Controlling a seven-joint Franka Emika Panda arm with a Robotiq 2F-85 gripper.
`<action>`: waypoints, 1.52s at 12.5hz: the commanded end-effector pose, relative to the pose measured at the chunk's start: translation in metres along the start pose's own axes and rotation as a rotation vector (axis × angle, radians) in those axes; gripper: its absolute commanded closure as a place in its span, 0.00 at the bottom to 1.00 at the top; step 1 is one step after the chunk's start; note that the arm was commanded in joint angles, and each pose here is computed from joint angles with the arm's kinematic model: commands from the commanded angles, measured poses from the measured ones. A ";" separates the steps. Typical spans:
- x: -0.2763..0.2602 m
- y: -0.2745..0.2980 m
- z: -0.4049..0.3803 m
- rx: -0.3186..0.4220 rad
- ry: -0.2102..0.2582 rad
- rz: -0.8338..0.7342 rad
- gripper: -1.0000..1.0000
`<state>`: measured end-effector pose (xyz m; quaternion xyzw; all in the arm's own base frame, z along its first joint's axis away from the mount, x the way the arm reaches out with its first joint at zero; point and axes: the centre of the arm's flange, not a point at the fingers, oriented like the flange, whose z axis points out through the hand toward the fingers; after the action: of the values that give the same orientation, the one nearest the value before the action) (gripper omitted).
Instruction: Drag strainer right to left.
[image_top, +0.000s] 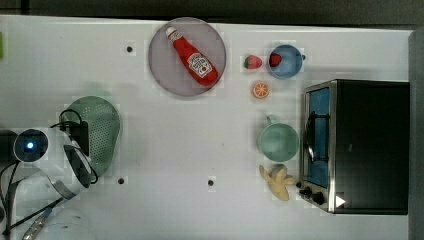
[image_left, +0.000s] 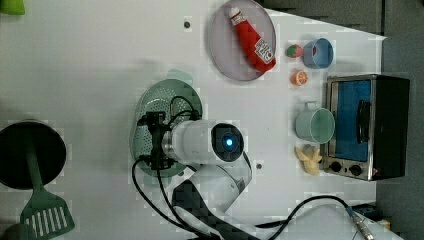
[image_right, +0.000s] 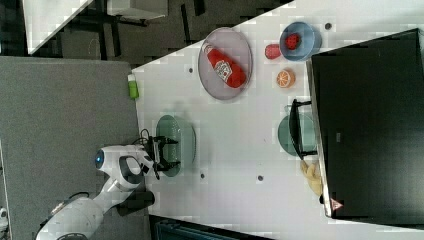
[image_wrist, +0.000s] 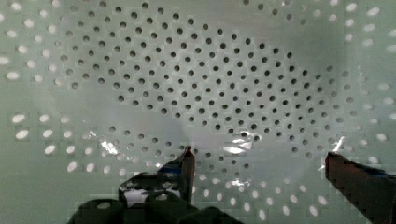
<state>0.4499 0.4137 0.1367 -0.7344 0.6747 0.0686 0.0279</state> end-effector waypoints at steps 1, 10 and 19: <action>0.015 -0.025 -0.062 0.019 0.019 0.003 0.00; 0.229 -0.058 -0.375 0.098 0.031 -0.319 0.00; 0.424 0.030 -0.496 0.014 0.144 -0.619 0.00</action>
<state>0.4674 -0.1610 0.5734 -0.8434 0.5370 -0.0059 0.0150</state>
